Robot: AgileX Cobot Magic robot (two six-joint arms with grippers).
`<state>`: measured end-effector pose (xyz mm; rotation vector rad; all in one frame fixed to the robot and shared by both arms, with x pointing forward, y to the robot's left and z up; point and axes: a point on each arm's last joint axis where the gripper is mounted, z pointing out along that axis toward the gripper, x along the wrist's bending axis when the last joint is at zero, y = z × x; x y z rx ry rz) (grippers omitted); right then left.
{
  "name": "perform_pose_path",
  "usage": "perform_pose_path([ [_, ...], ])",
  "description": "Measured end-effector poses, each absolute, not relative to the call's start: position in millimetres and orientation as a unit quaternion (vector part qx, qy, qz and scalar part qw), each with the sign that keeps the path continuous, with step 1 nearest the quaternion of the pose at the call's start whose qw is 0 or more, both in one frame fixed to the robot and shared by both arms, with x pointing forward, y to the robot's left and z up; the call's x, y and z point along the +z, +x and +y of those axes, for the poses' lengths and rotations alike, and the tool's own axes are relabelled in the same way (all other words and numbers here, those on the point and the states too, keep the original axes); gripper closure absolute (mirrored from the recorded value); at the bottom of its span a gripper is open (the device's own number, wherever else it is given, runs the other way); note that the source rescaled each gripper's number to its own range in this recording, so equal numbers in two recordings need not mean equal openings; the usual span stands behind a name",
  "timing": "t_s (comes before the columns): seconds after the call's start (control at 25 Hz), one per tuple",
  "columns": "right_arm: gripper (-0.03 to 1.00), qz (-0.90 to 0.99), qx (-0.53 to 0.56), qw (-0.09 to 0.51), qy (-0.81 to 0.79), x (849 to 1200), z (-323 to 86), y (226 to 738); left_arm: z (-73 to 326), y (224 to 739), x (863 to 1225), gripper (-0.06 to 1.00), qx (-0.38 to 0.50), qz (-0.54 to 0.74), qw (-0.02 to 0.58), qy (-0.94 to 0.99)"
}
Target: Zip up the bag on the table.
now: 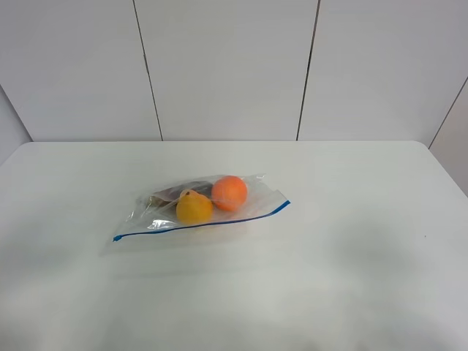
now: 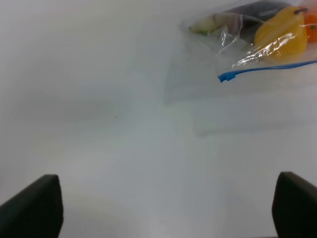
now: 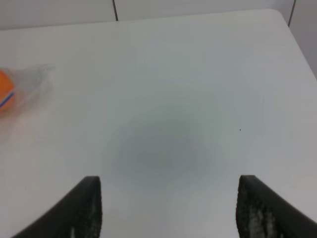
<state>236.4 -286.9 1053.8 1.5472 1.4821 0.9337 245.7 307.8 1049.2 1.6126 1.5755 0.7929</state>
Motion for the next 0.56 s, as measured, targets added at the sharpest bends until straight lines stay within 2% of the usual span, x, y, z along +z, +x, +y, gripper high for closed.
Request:
perform_pose_path([
  [0.56,0.09,0.584,0.367,0.391,0.609,1053.7,-286.9,236.4,307.8,245.7,1049.2,-0.05,0.309,0.613,0.367,0.628],
])
